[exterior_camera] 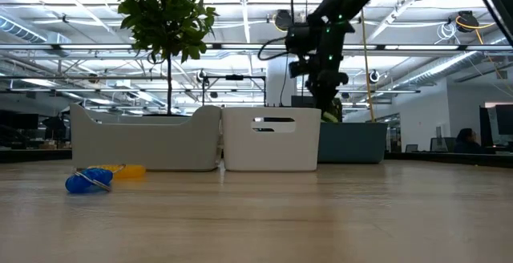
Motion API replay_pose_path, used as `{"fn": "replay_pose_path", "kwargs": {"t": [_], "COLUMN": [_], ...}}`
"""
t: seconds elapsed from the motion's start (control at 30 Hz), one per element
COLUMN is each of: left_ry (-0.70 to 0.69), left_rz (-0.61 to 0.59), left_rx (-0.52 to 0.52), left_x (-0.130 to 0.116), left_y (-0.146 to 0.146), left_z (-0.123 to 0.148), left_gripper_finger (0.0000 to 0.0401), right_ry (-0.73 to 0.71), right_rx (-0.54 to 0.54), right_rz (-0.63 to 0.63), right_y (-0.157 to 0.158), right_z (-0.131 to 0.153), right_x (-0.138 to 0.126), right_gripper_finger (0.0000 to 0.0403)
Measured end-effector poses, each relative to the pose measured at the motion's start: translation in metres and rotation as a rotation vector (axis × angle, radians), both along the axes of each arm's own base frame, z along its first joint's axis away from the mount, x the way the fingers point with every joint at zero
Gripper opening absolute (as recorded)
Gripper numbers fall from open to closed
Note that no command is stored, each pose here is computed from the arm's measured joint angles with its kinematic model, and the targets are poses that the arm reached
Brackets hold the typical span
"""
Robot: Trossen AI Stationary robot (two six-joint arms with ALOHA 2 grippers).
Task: Sort spring keychains
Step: Put the green spring keychain into the blue bin
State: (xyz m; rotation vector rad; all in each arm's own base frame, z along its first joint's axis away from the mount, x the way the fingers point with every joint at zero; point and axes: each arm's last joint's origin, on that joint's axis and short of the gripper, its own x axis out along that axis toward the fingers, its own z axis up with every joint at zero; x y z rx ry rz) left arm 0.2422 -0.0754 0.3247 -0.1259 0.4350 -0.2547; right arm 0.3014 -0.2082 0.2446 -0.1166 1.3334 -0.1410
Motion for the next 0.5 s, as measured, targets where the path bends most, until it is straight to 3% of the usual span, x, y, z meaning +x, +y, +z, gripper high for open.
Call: {"fn": "replay_pose_path", "kwargs": {"t": [0.5], "left_ry": [-0.007], "left_rz": [0.008], "left_rx": [0.005], "left_x": [0.000], "left_y": [0.000], "left_z": [0.000], "left_gripper_finger": [0.0267], "right_ry": [0.032], "right_rx": [0.066], "right_rz": [0.016], "right_y": [-0.002], "right_z": [-0.064], "right_x": [0.002], "right_gripper_finger": [0.0000]}}
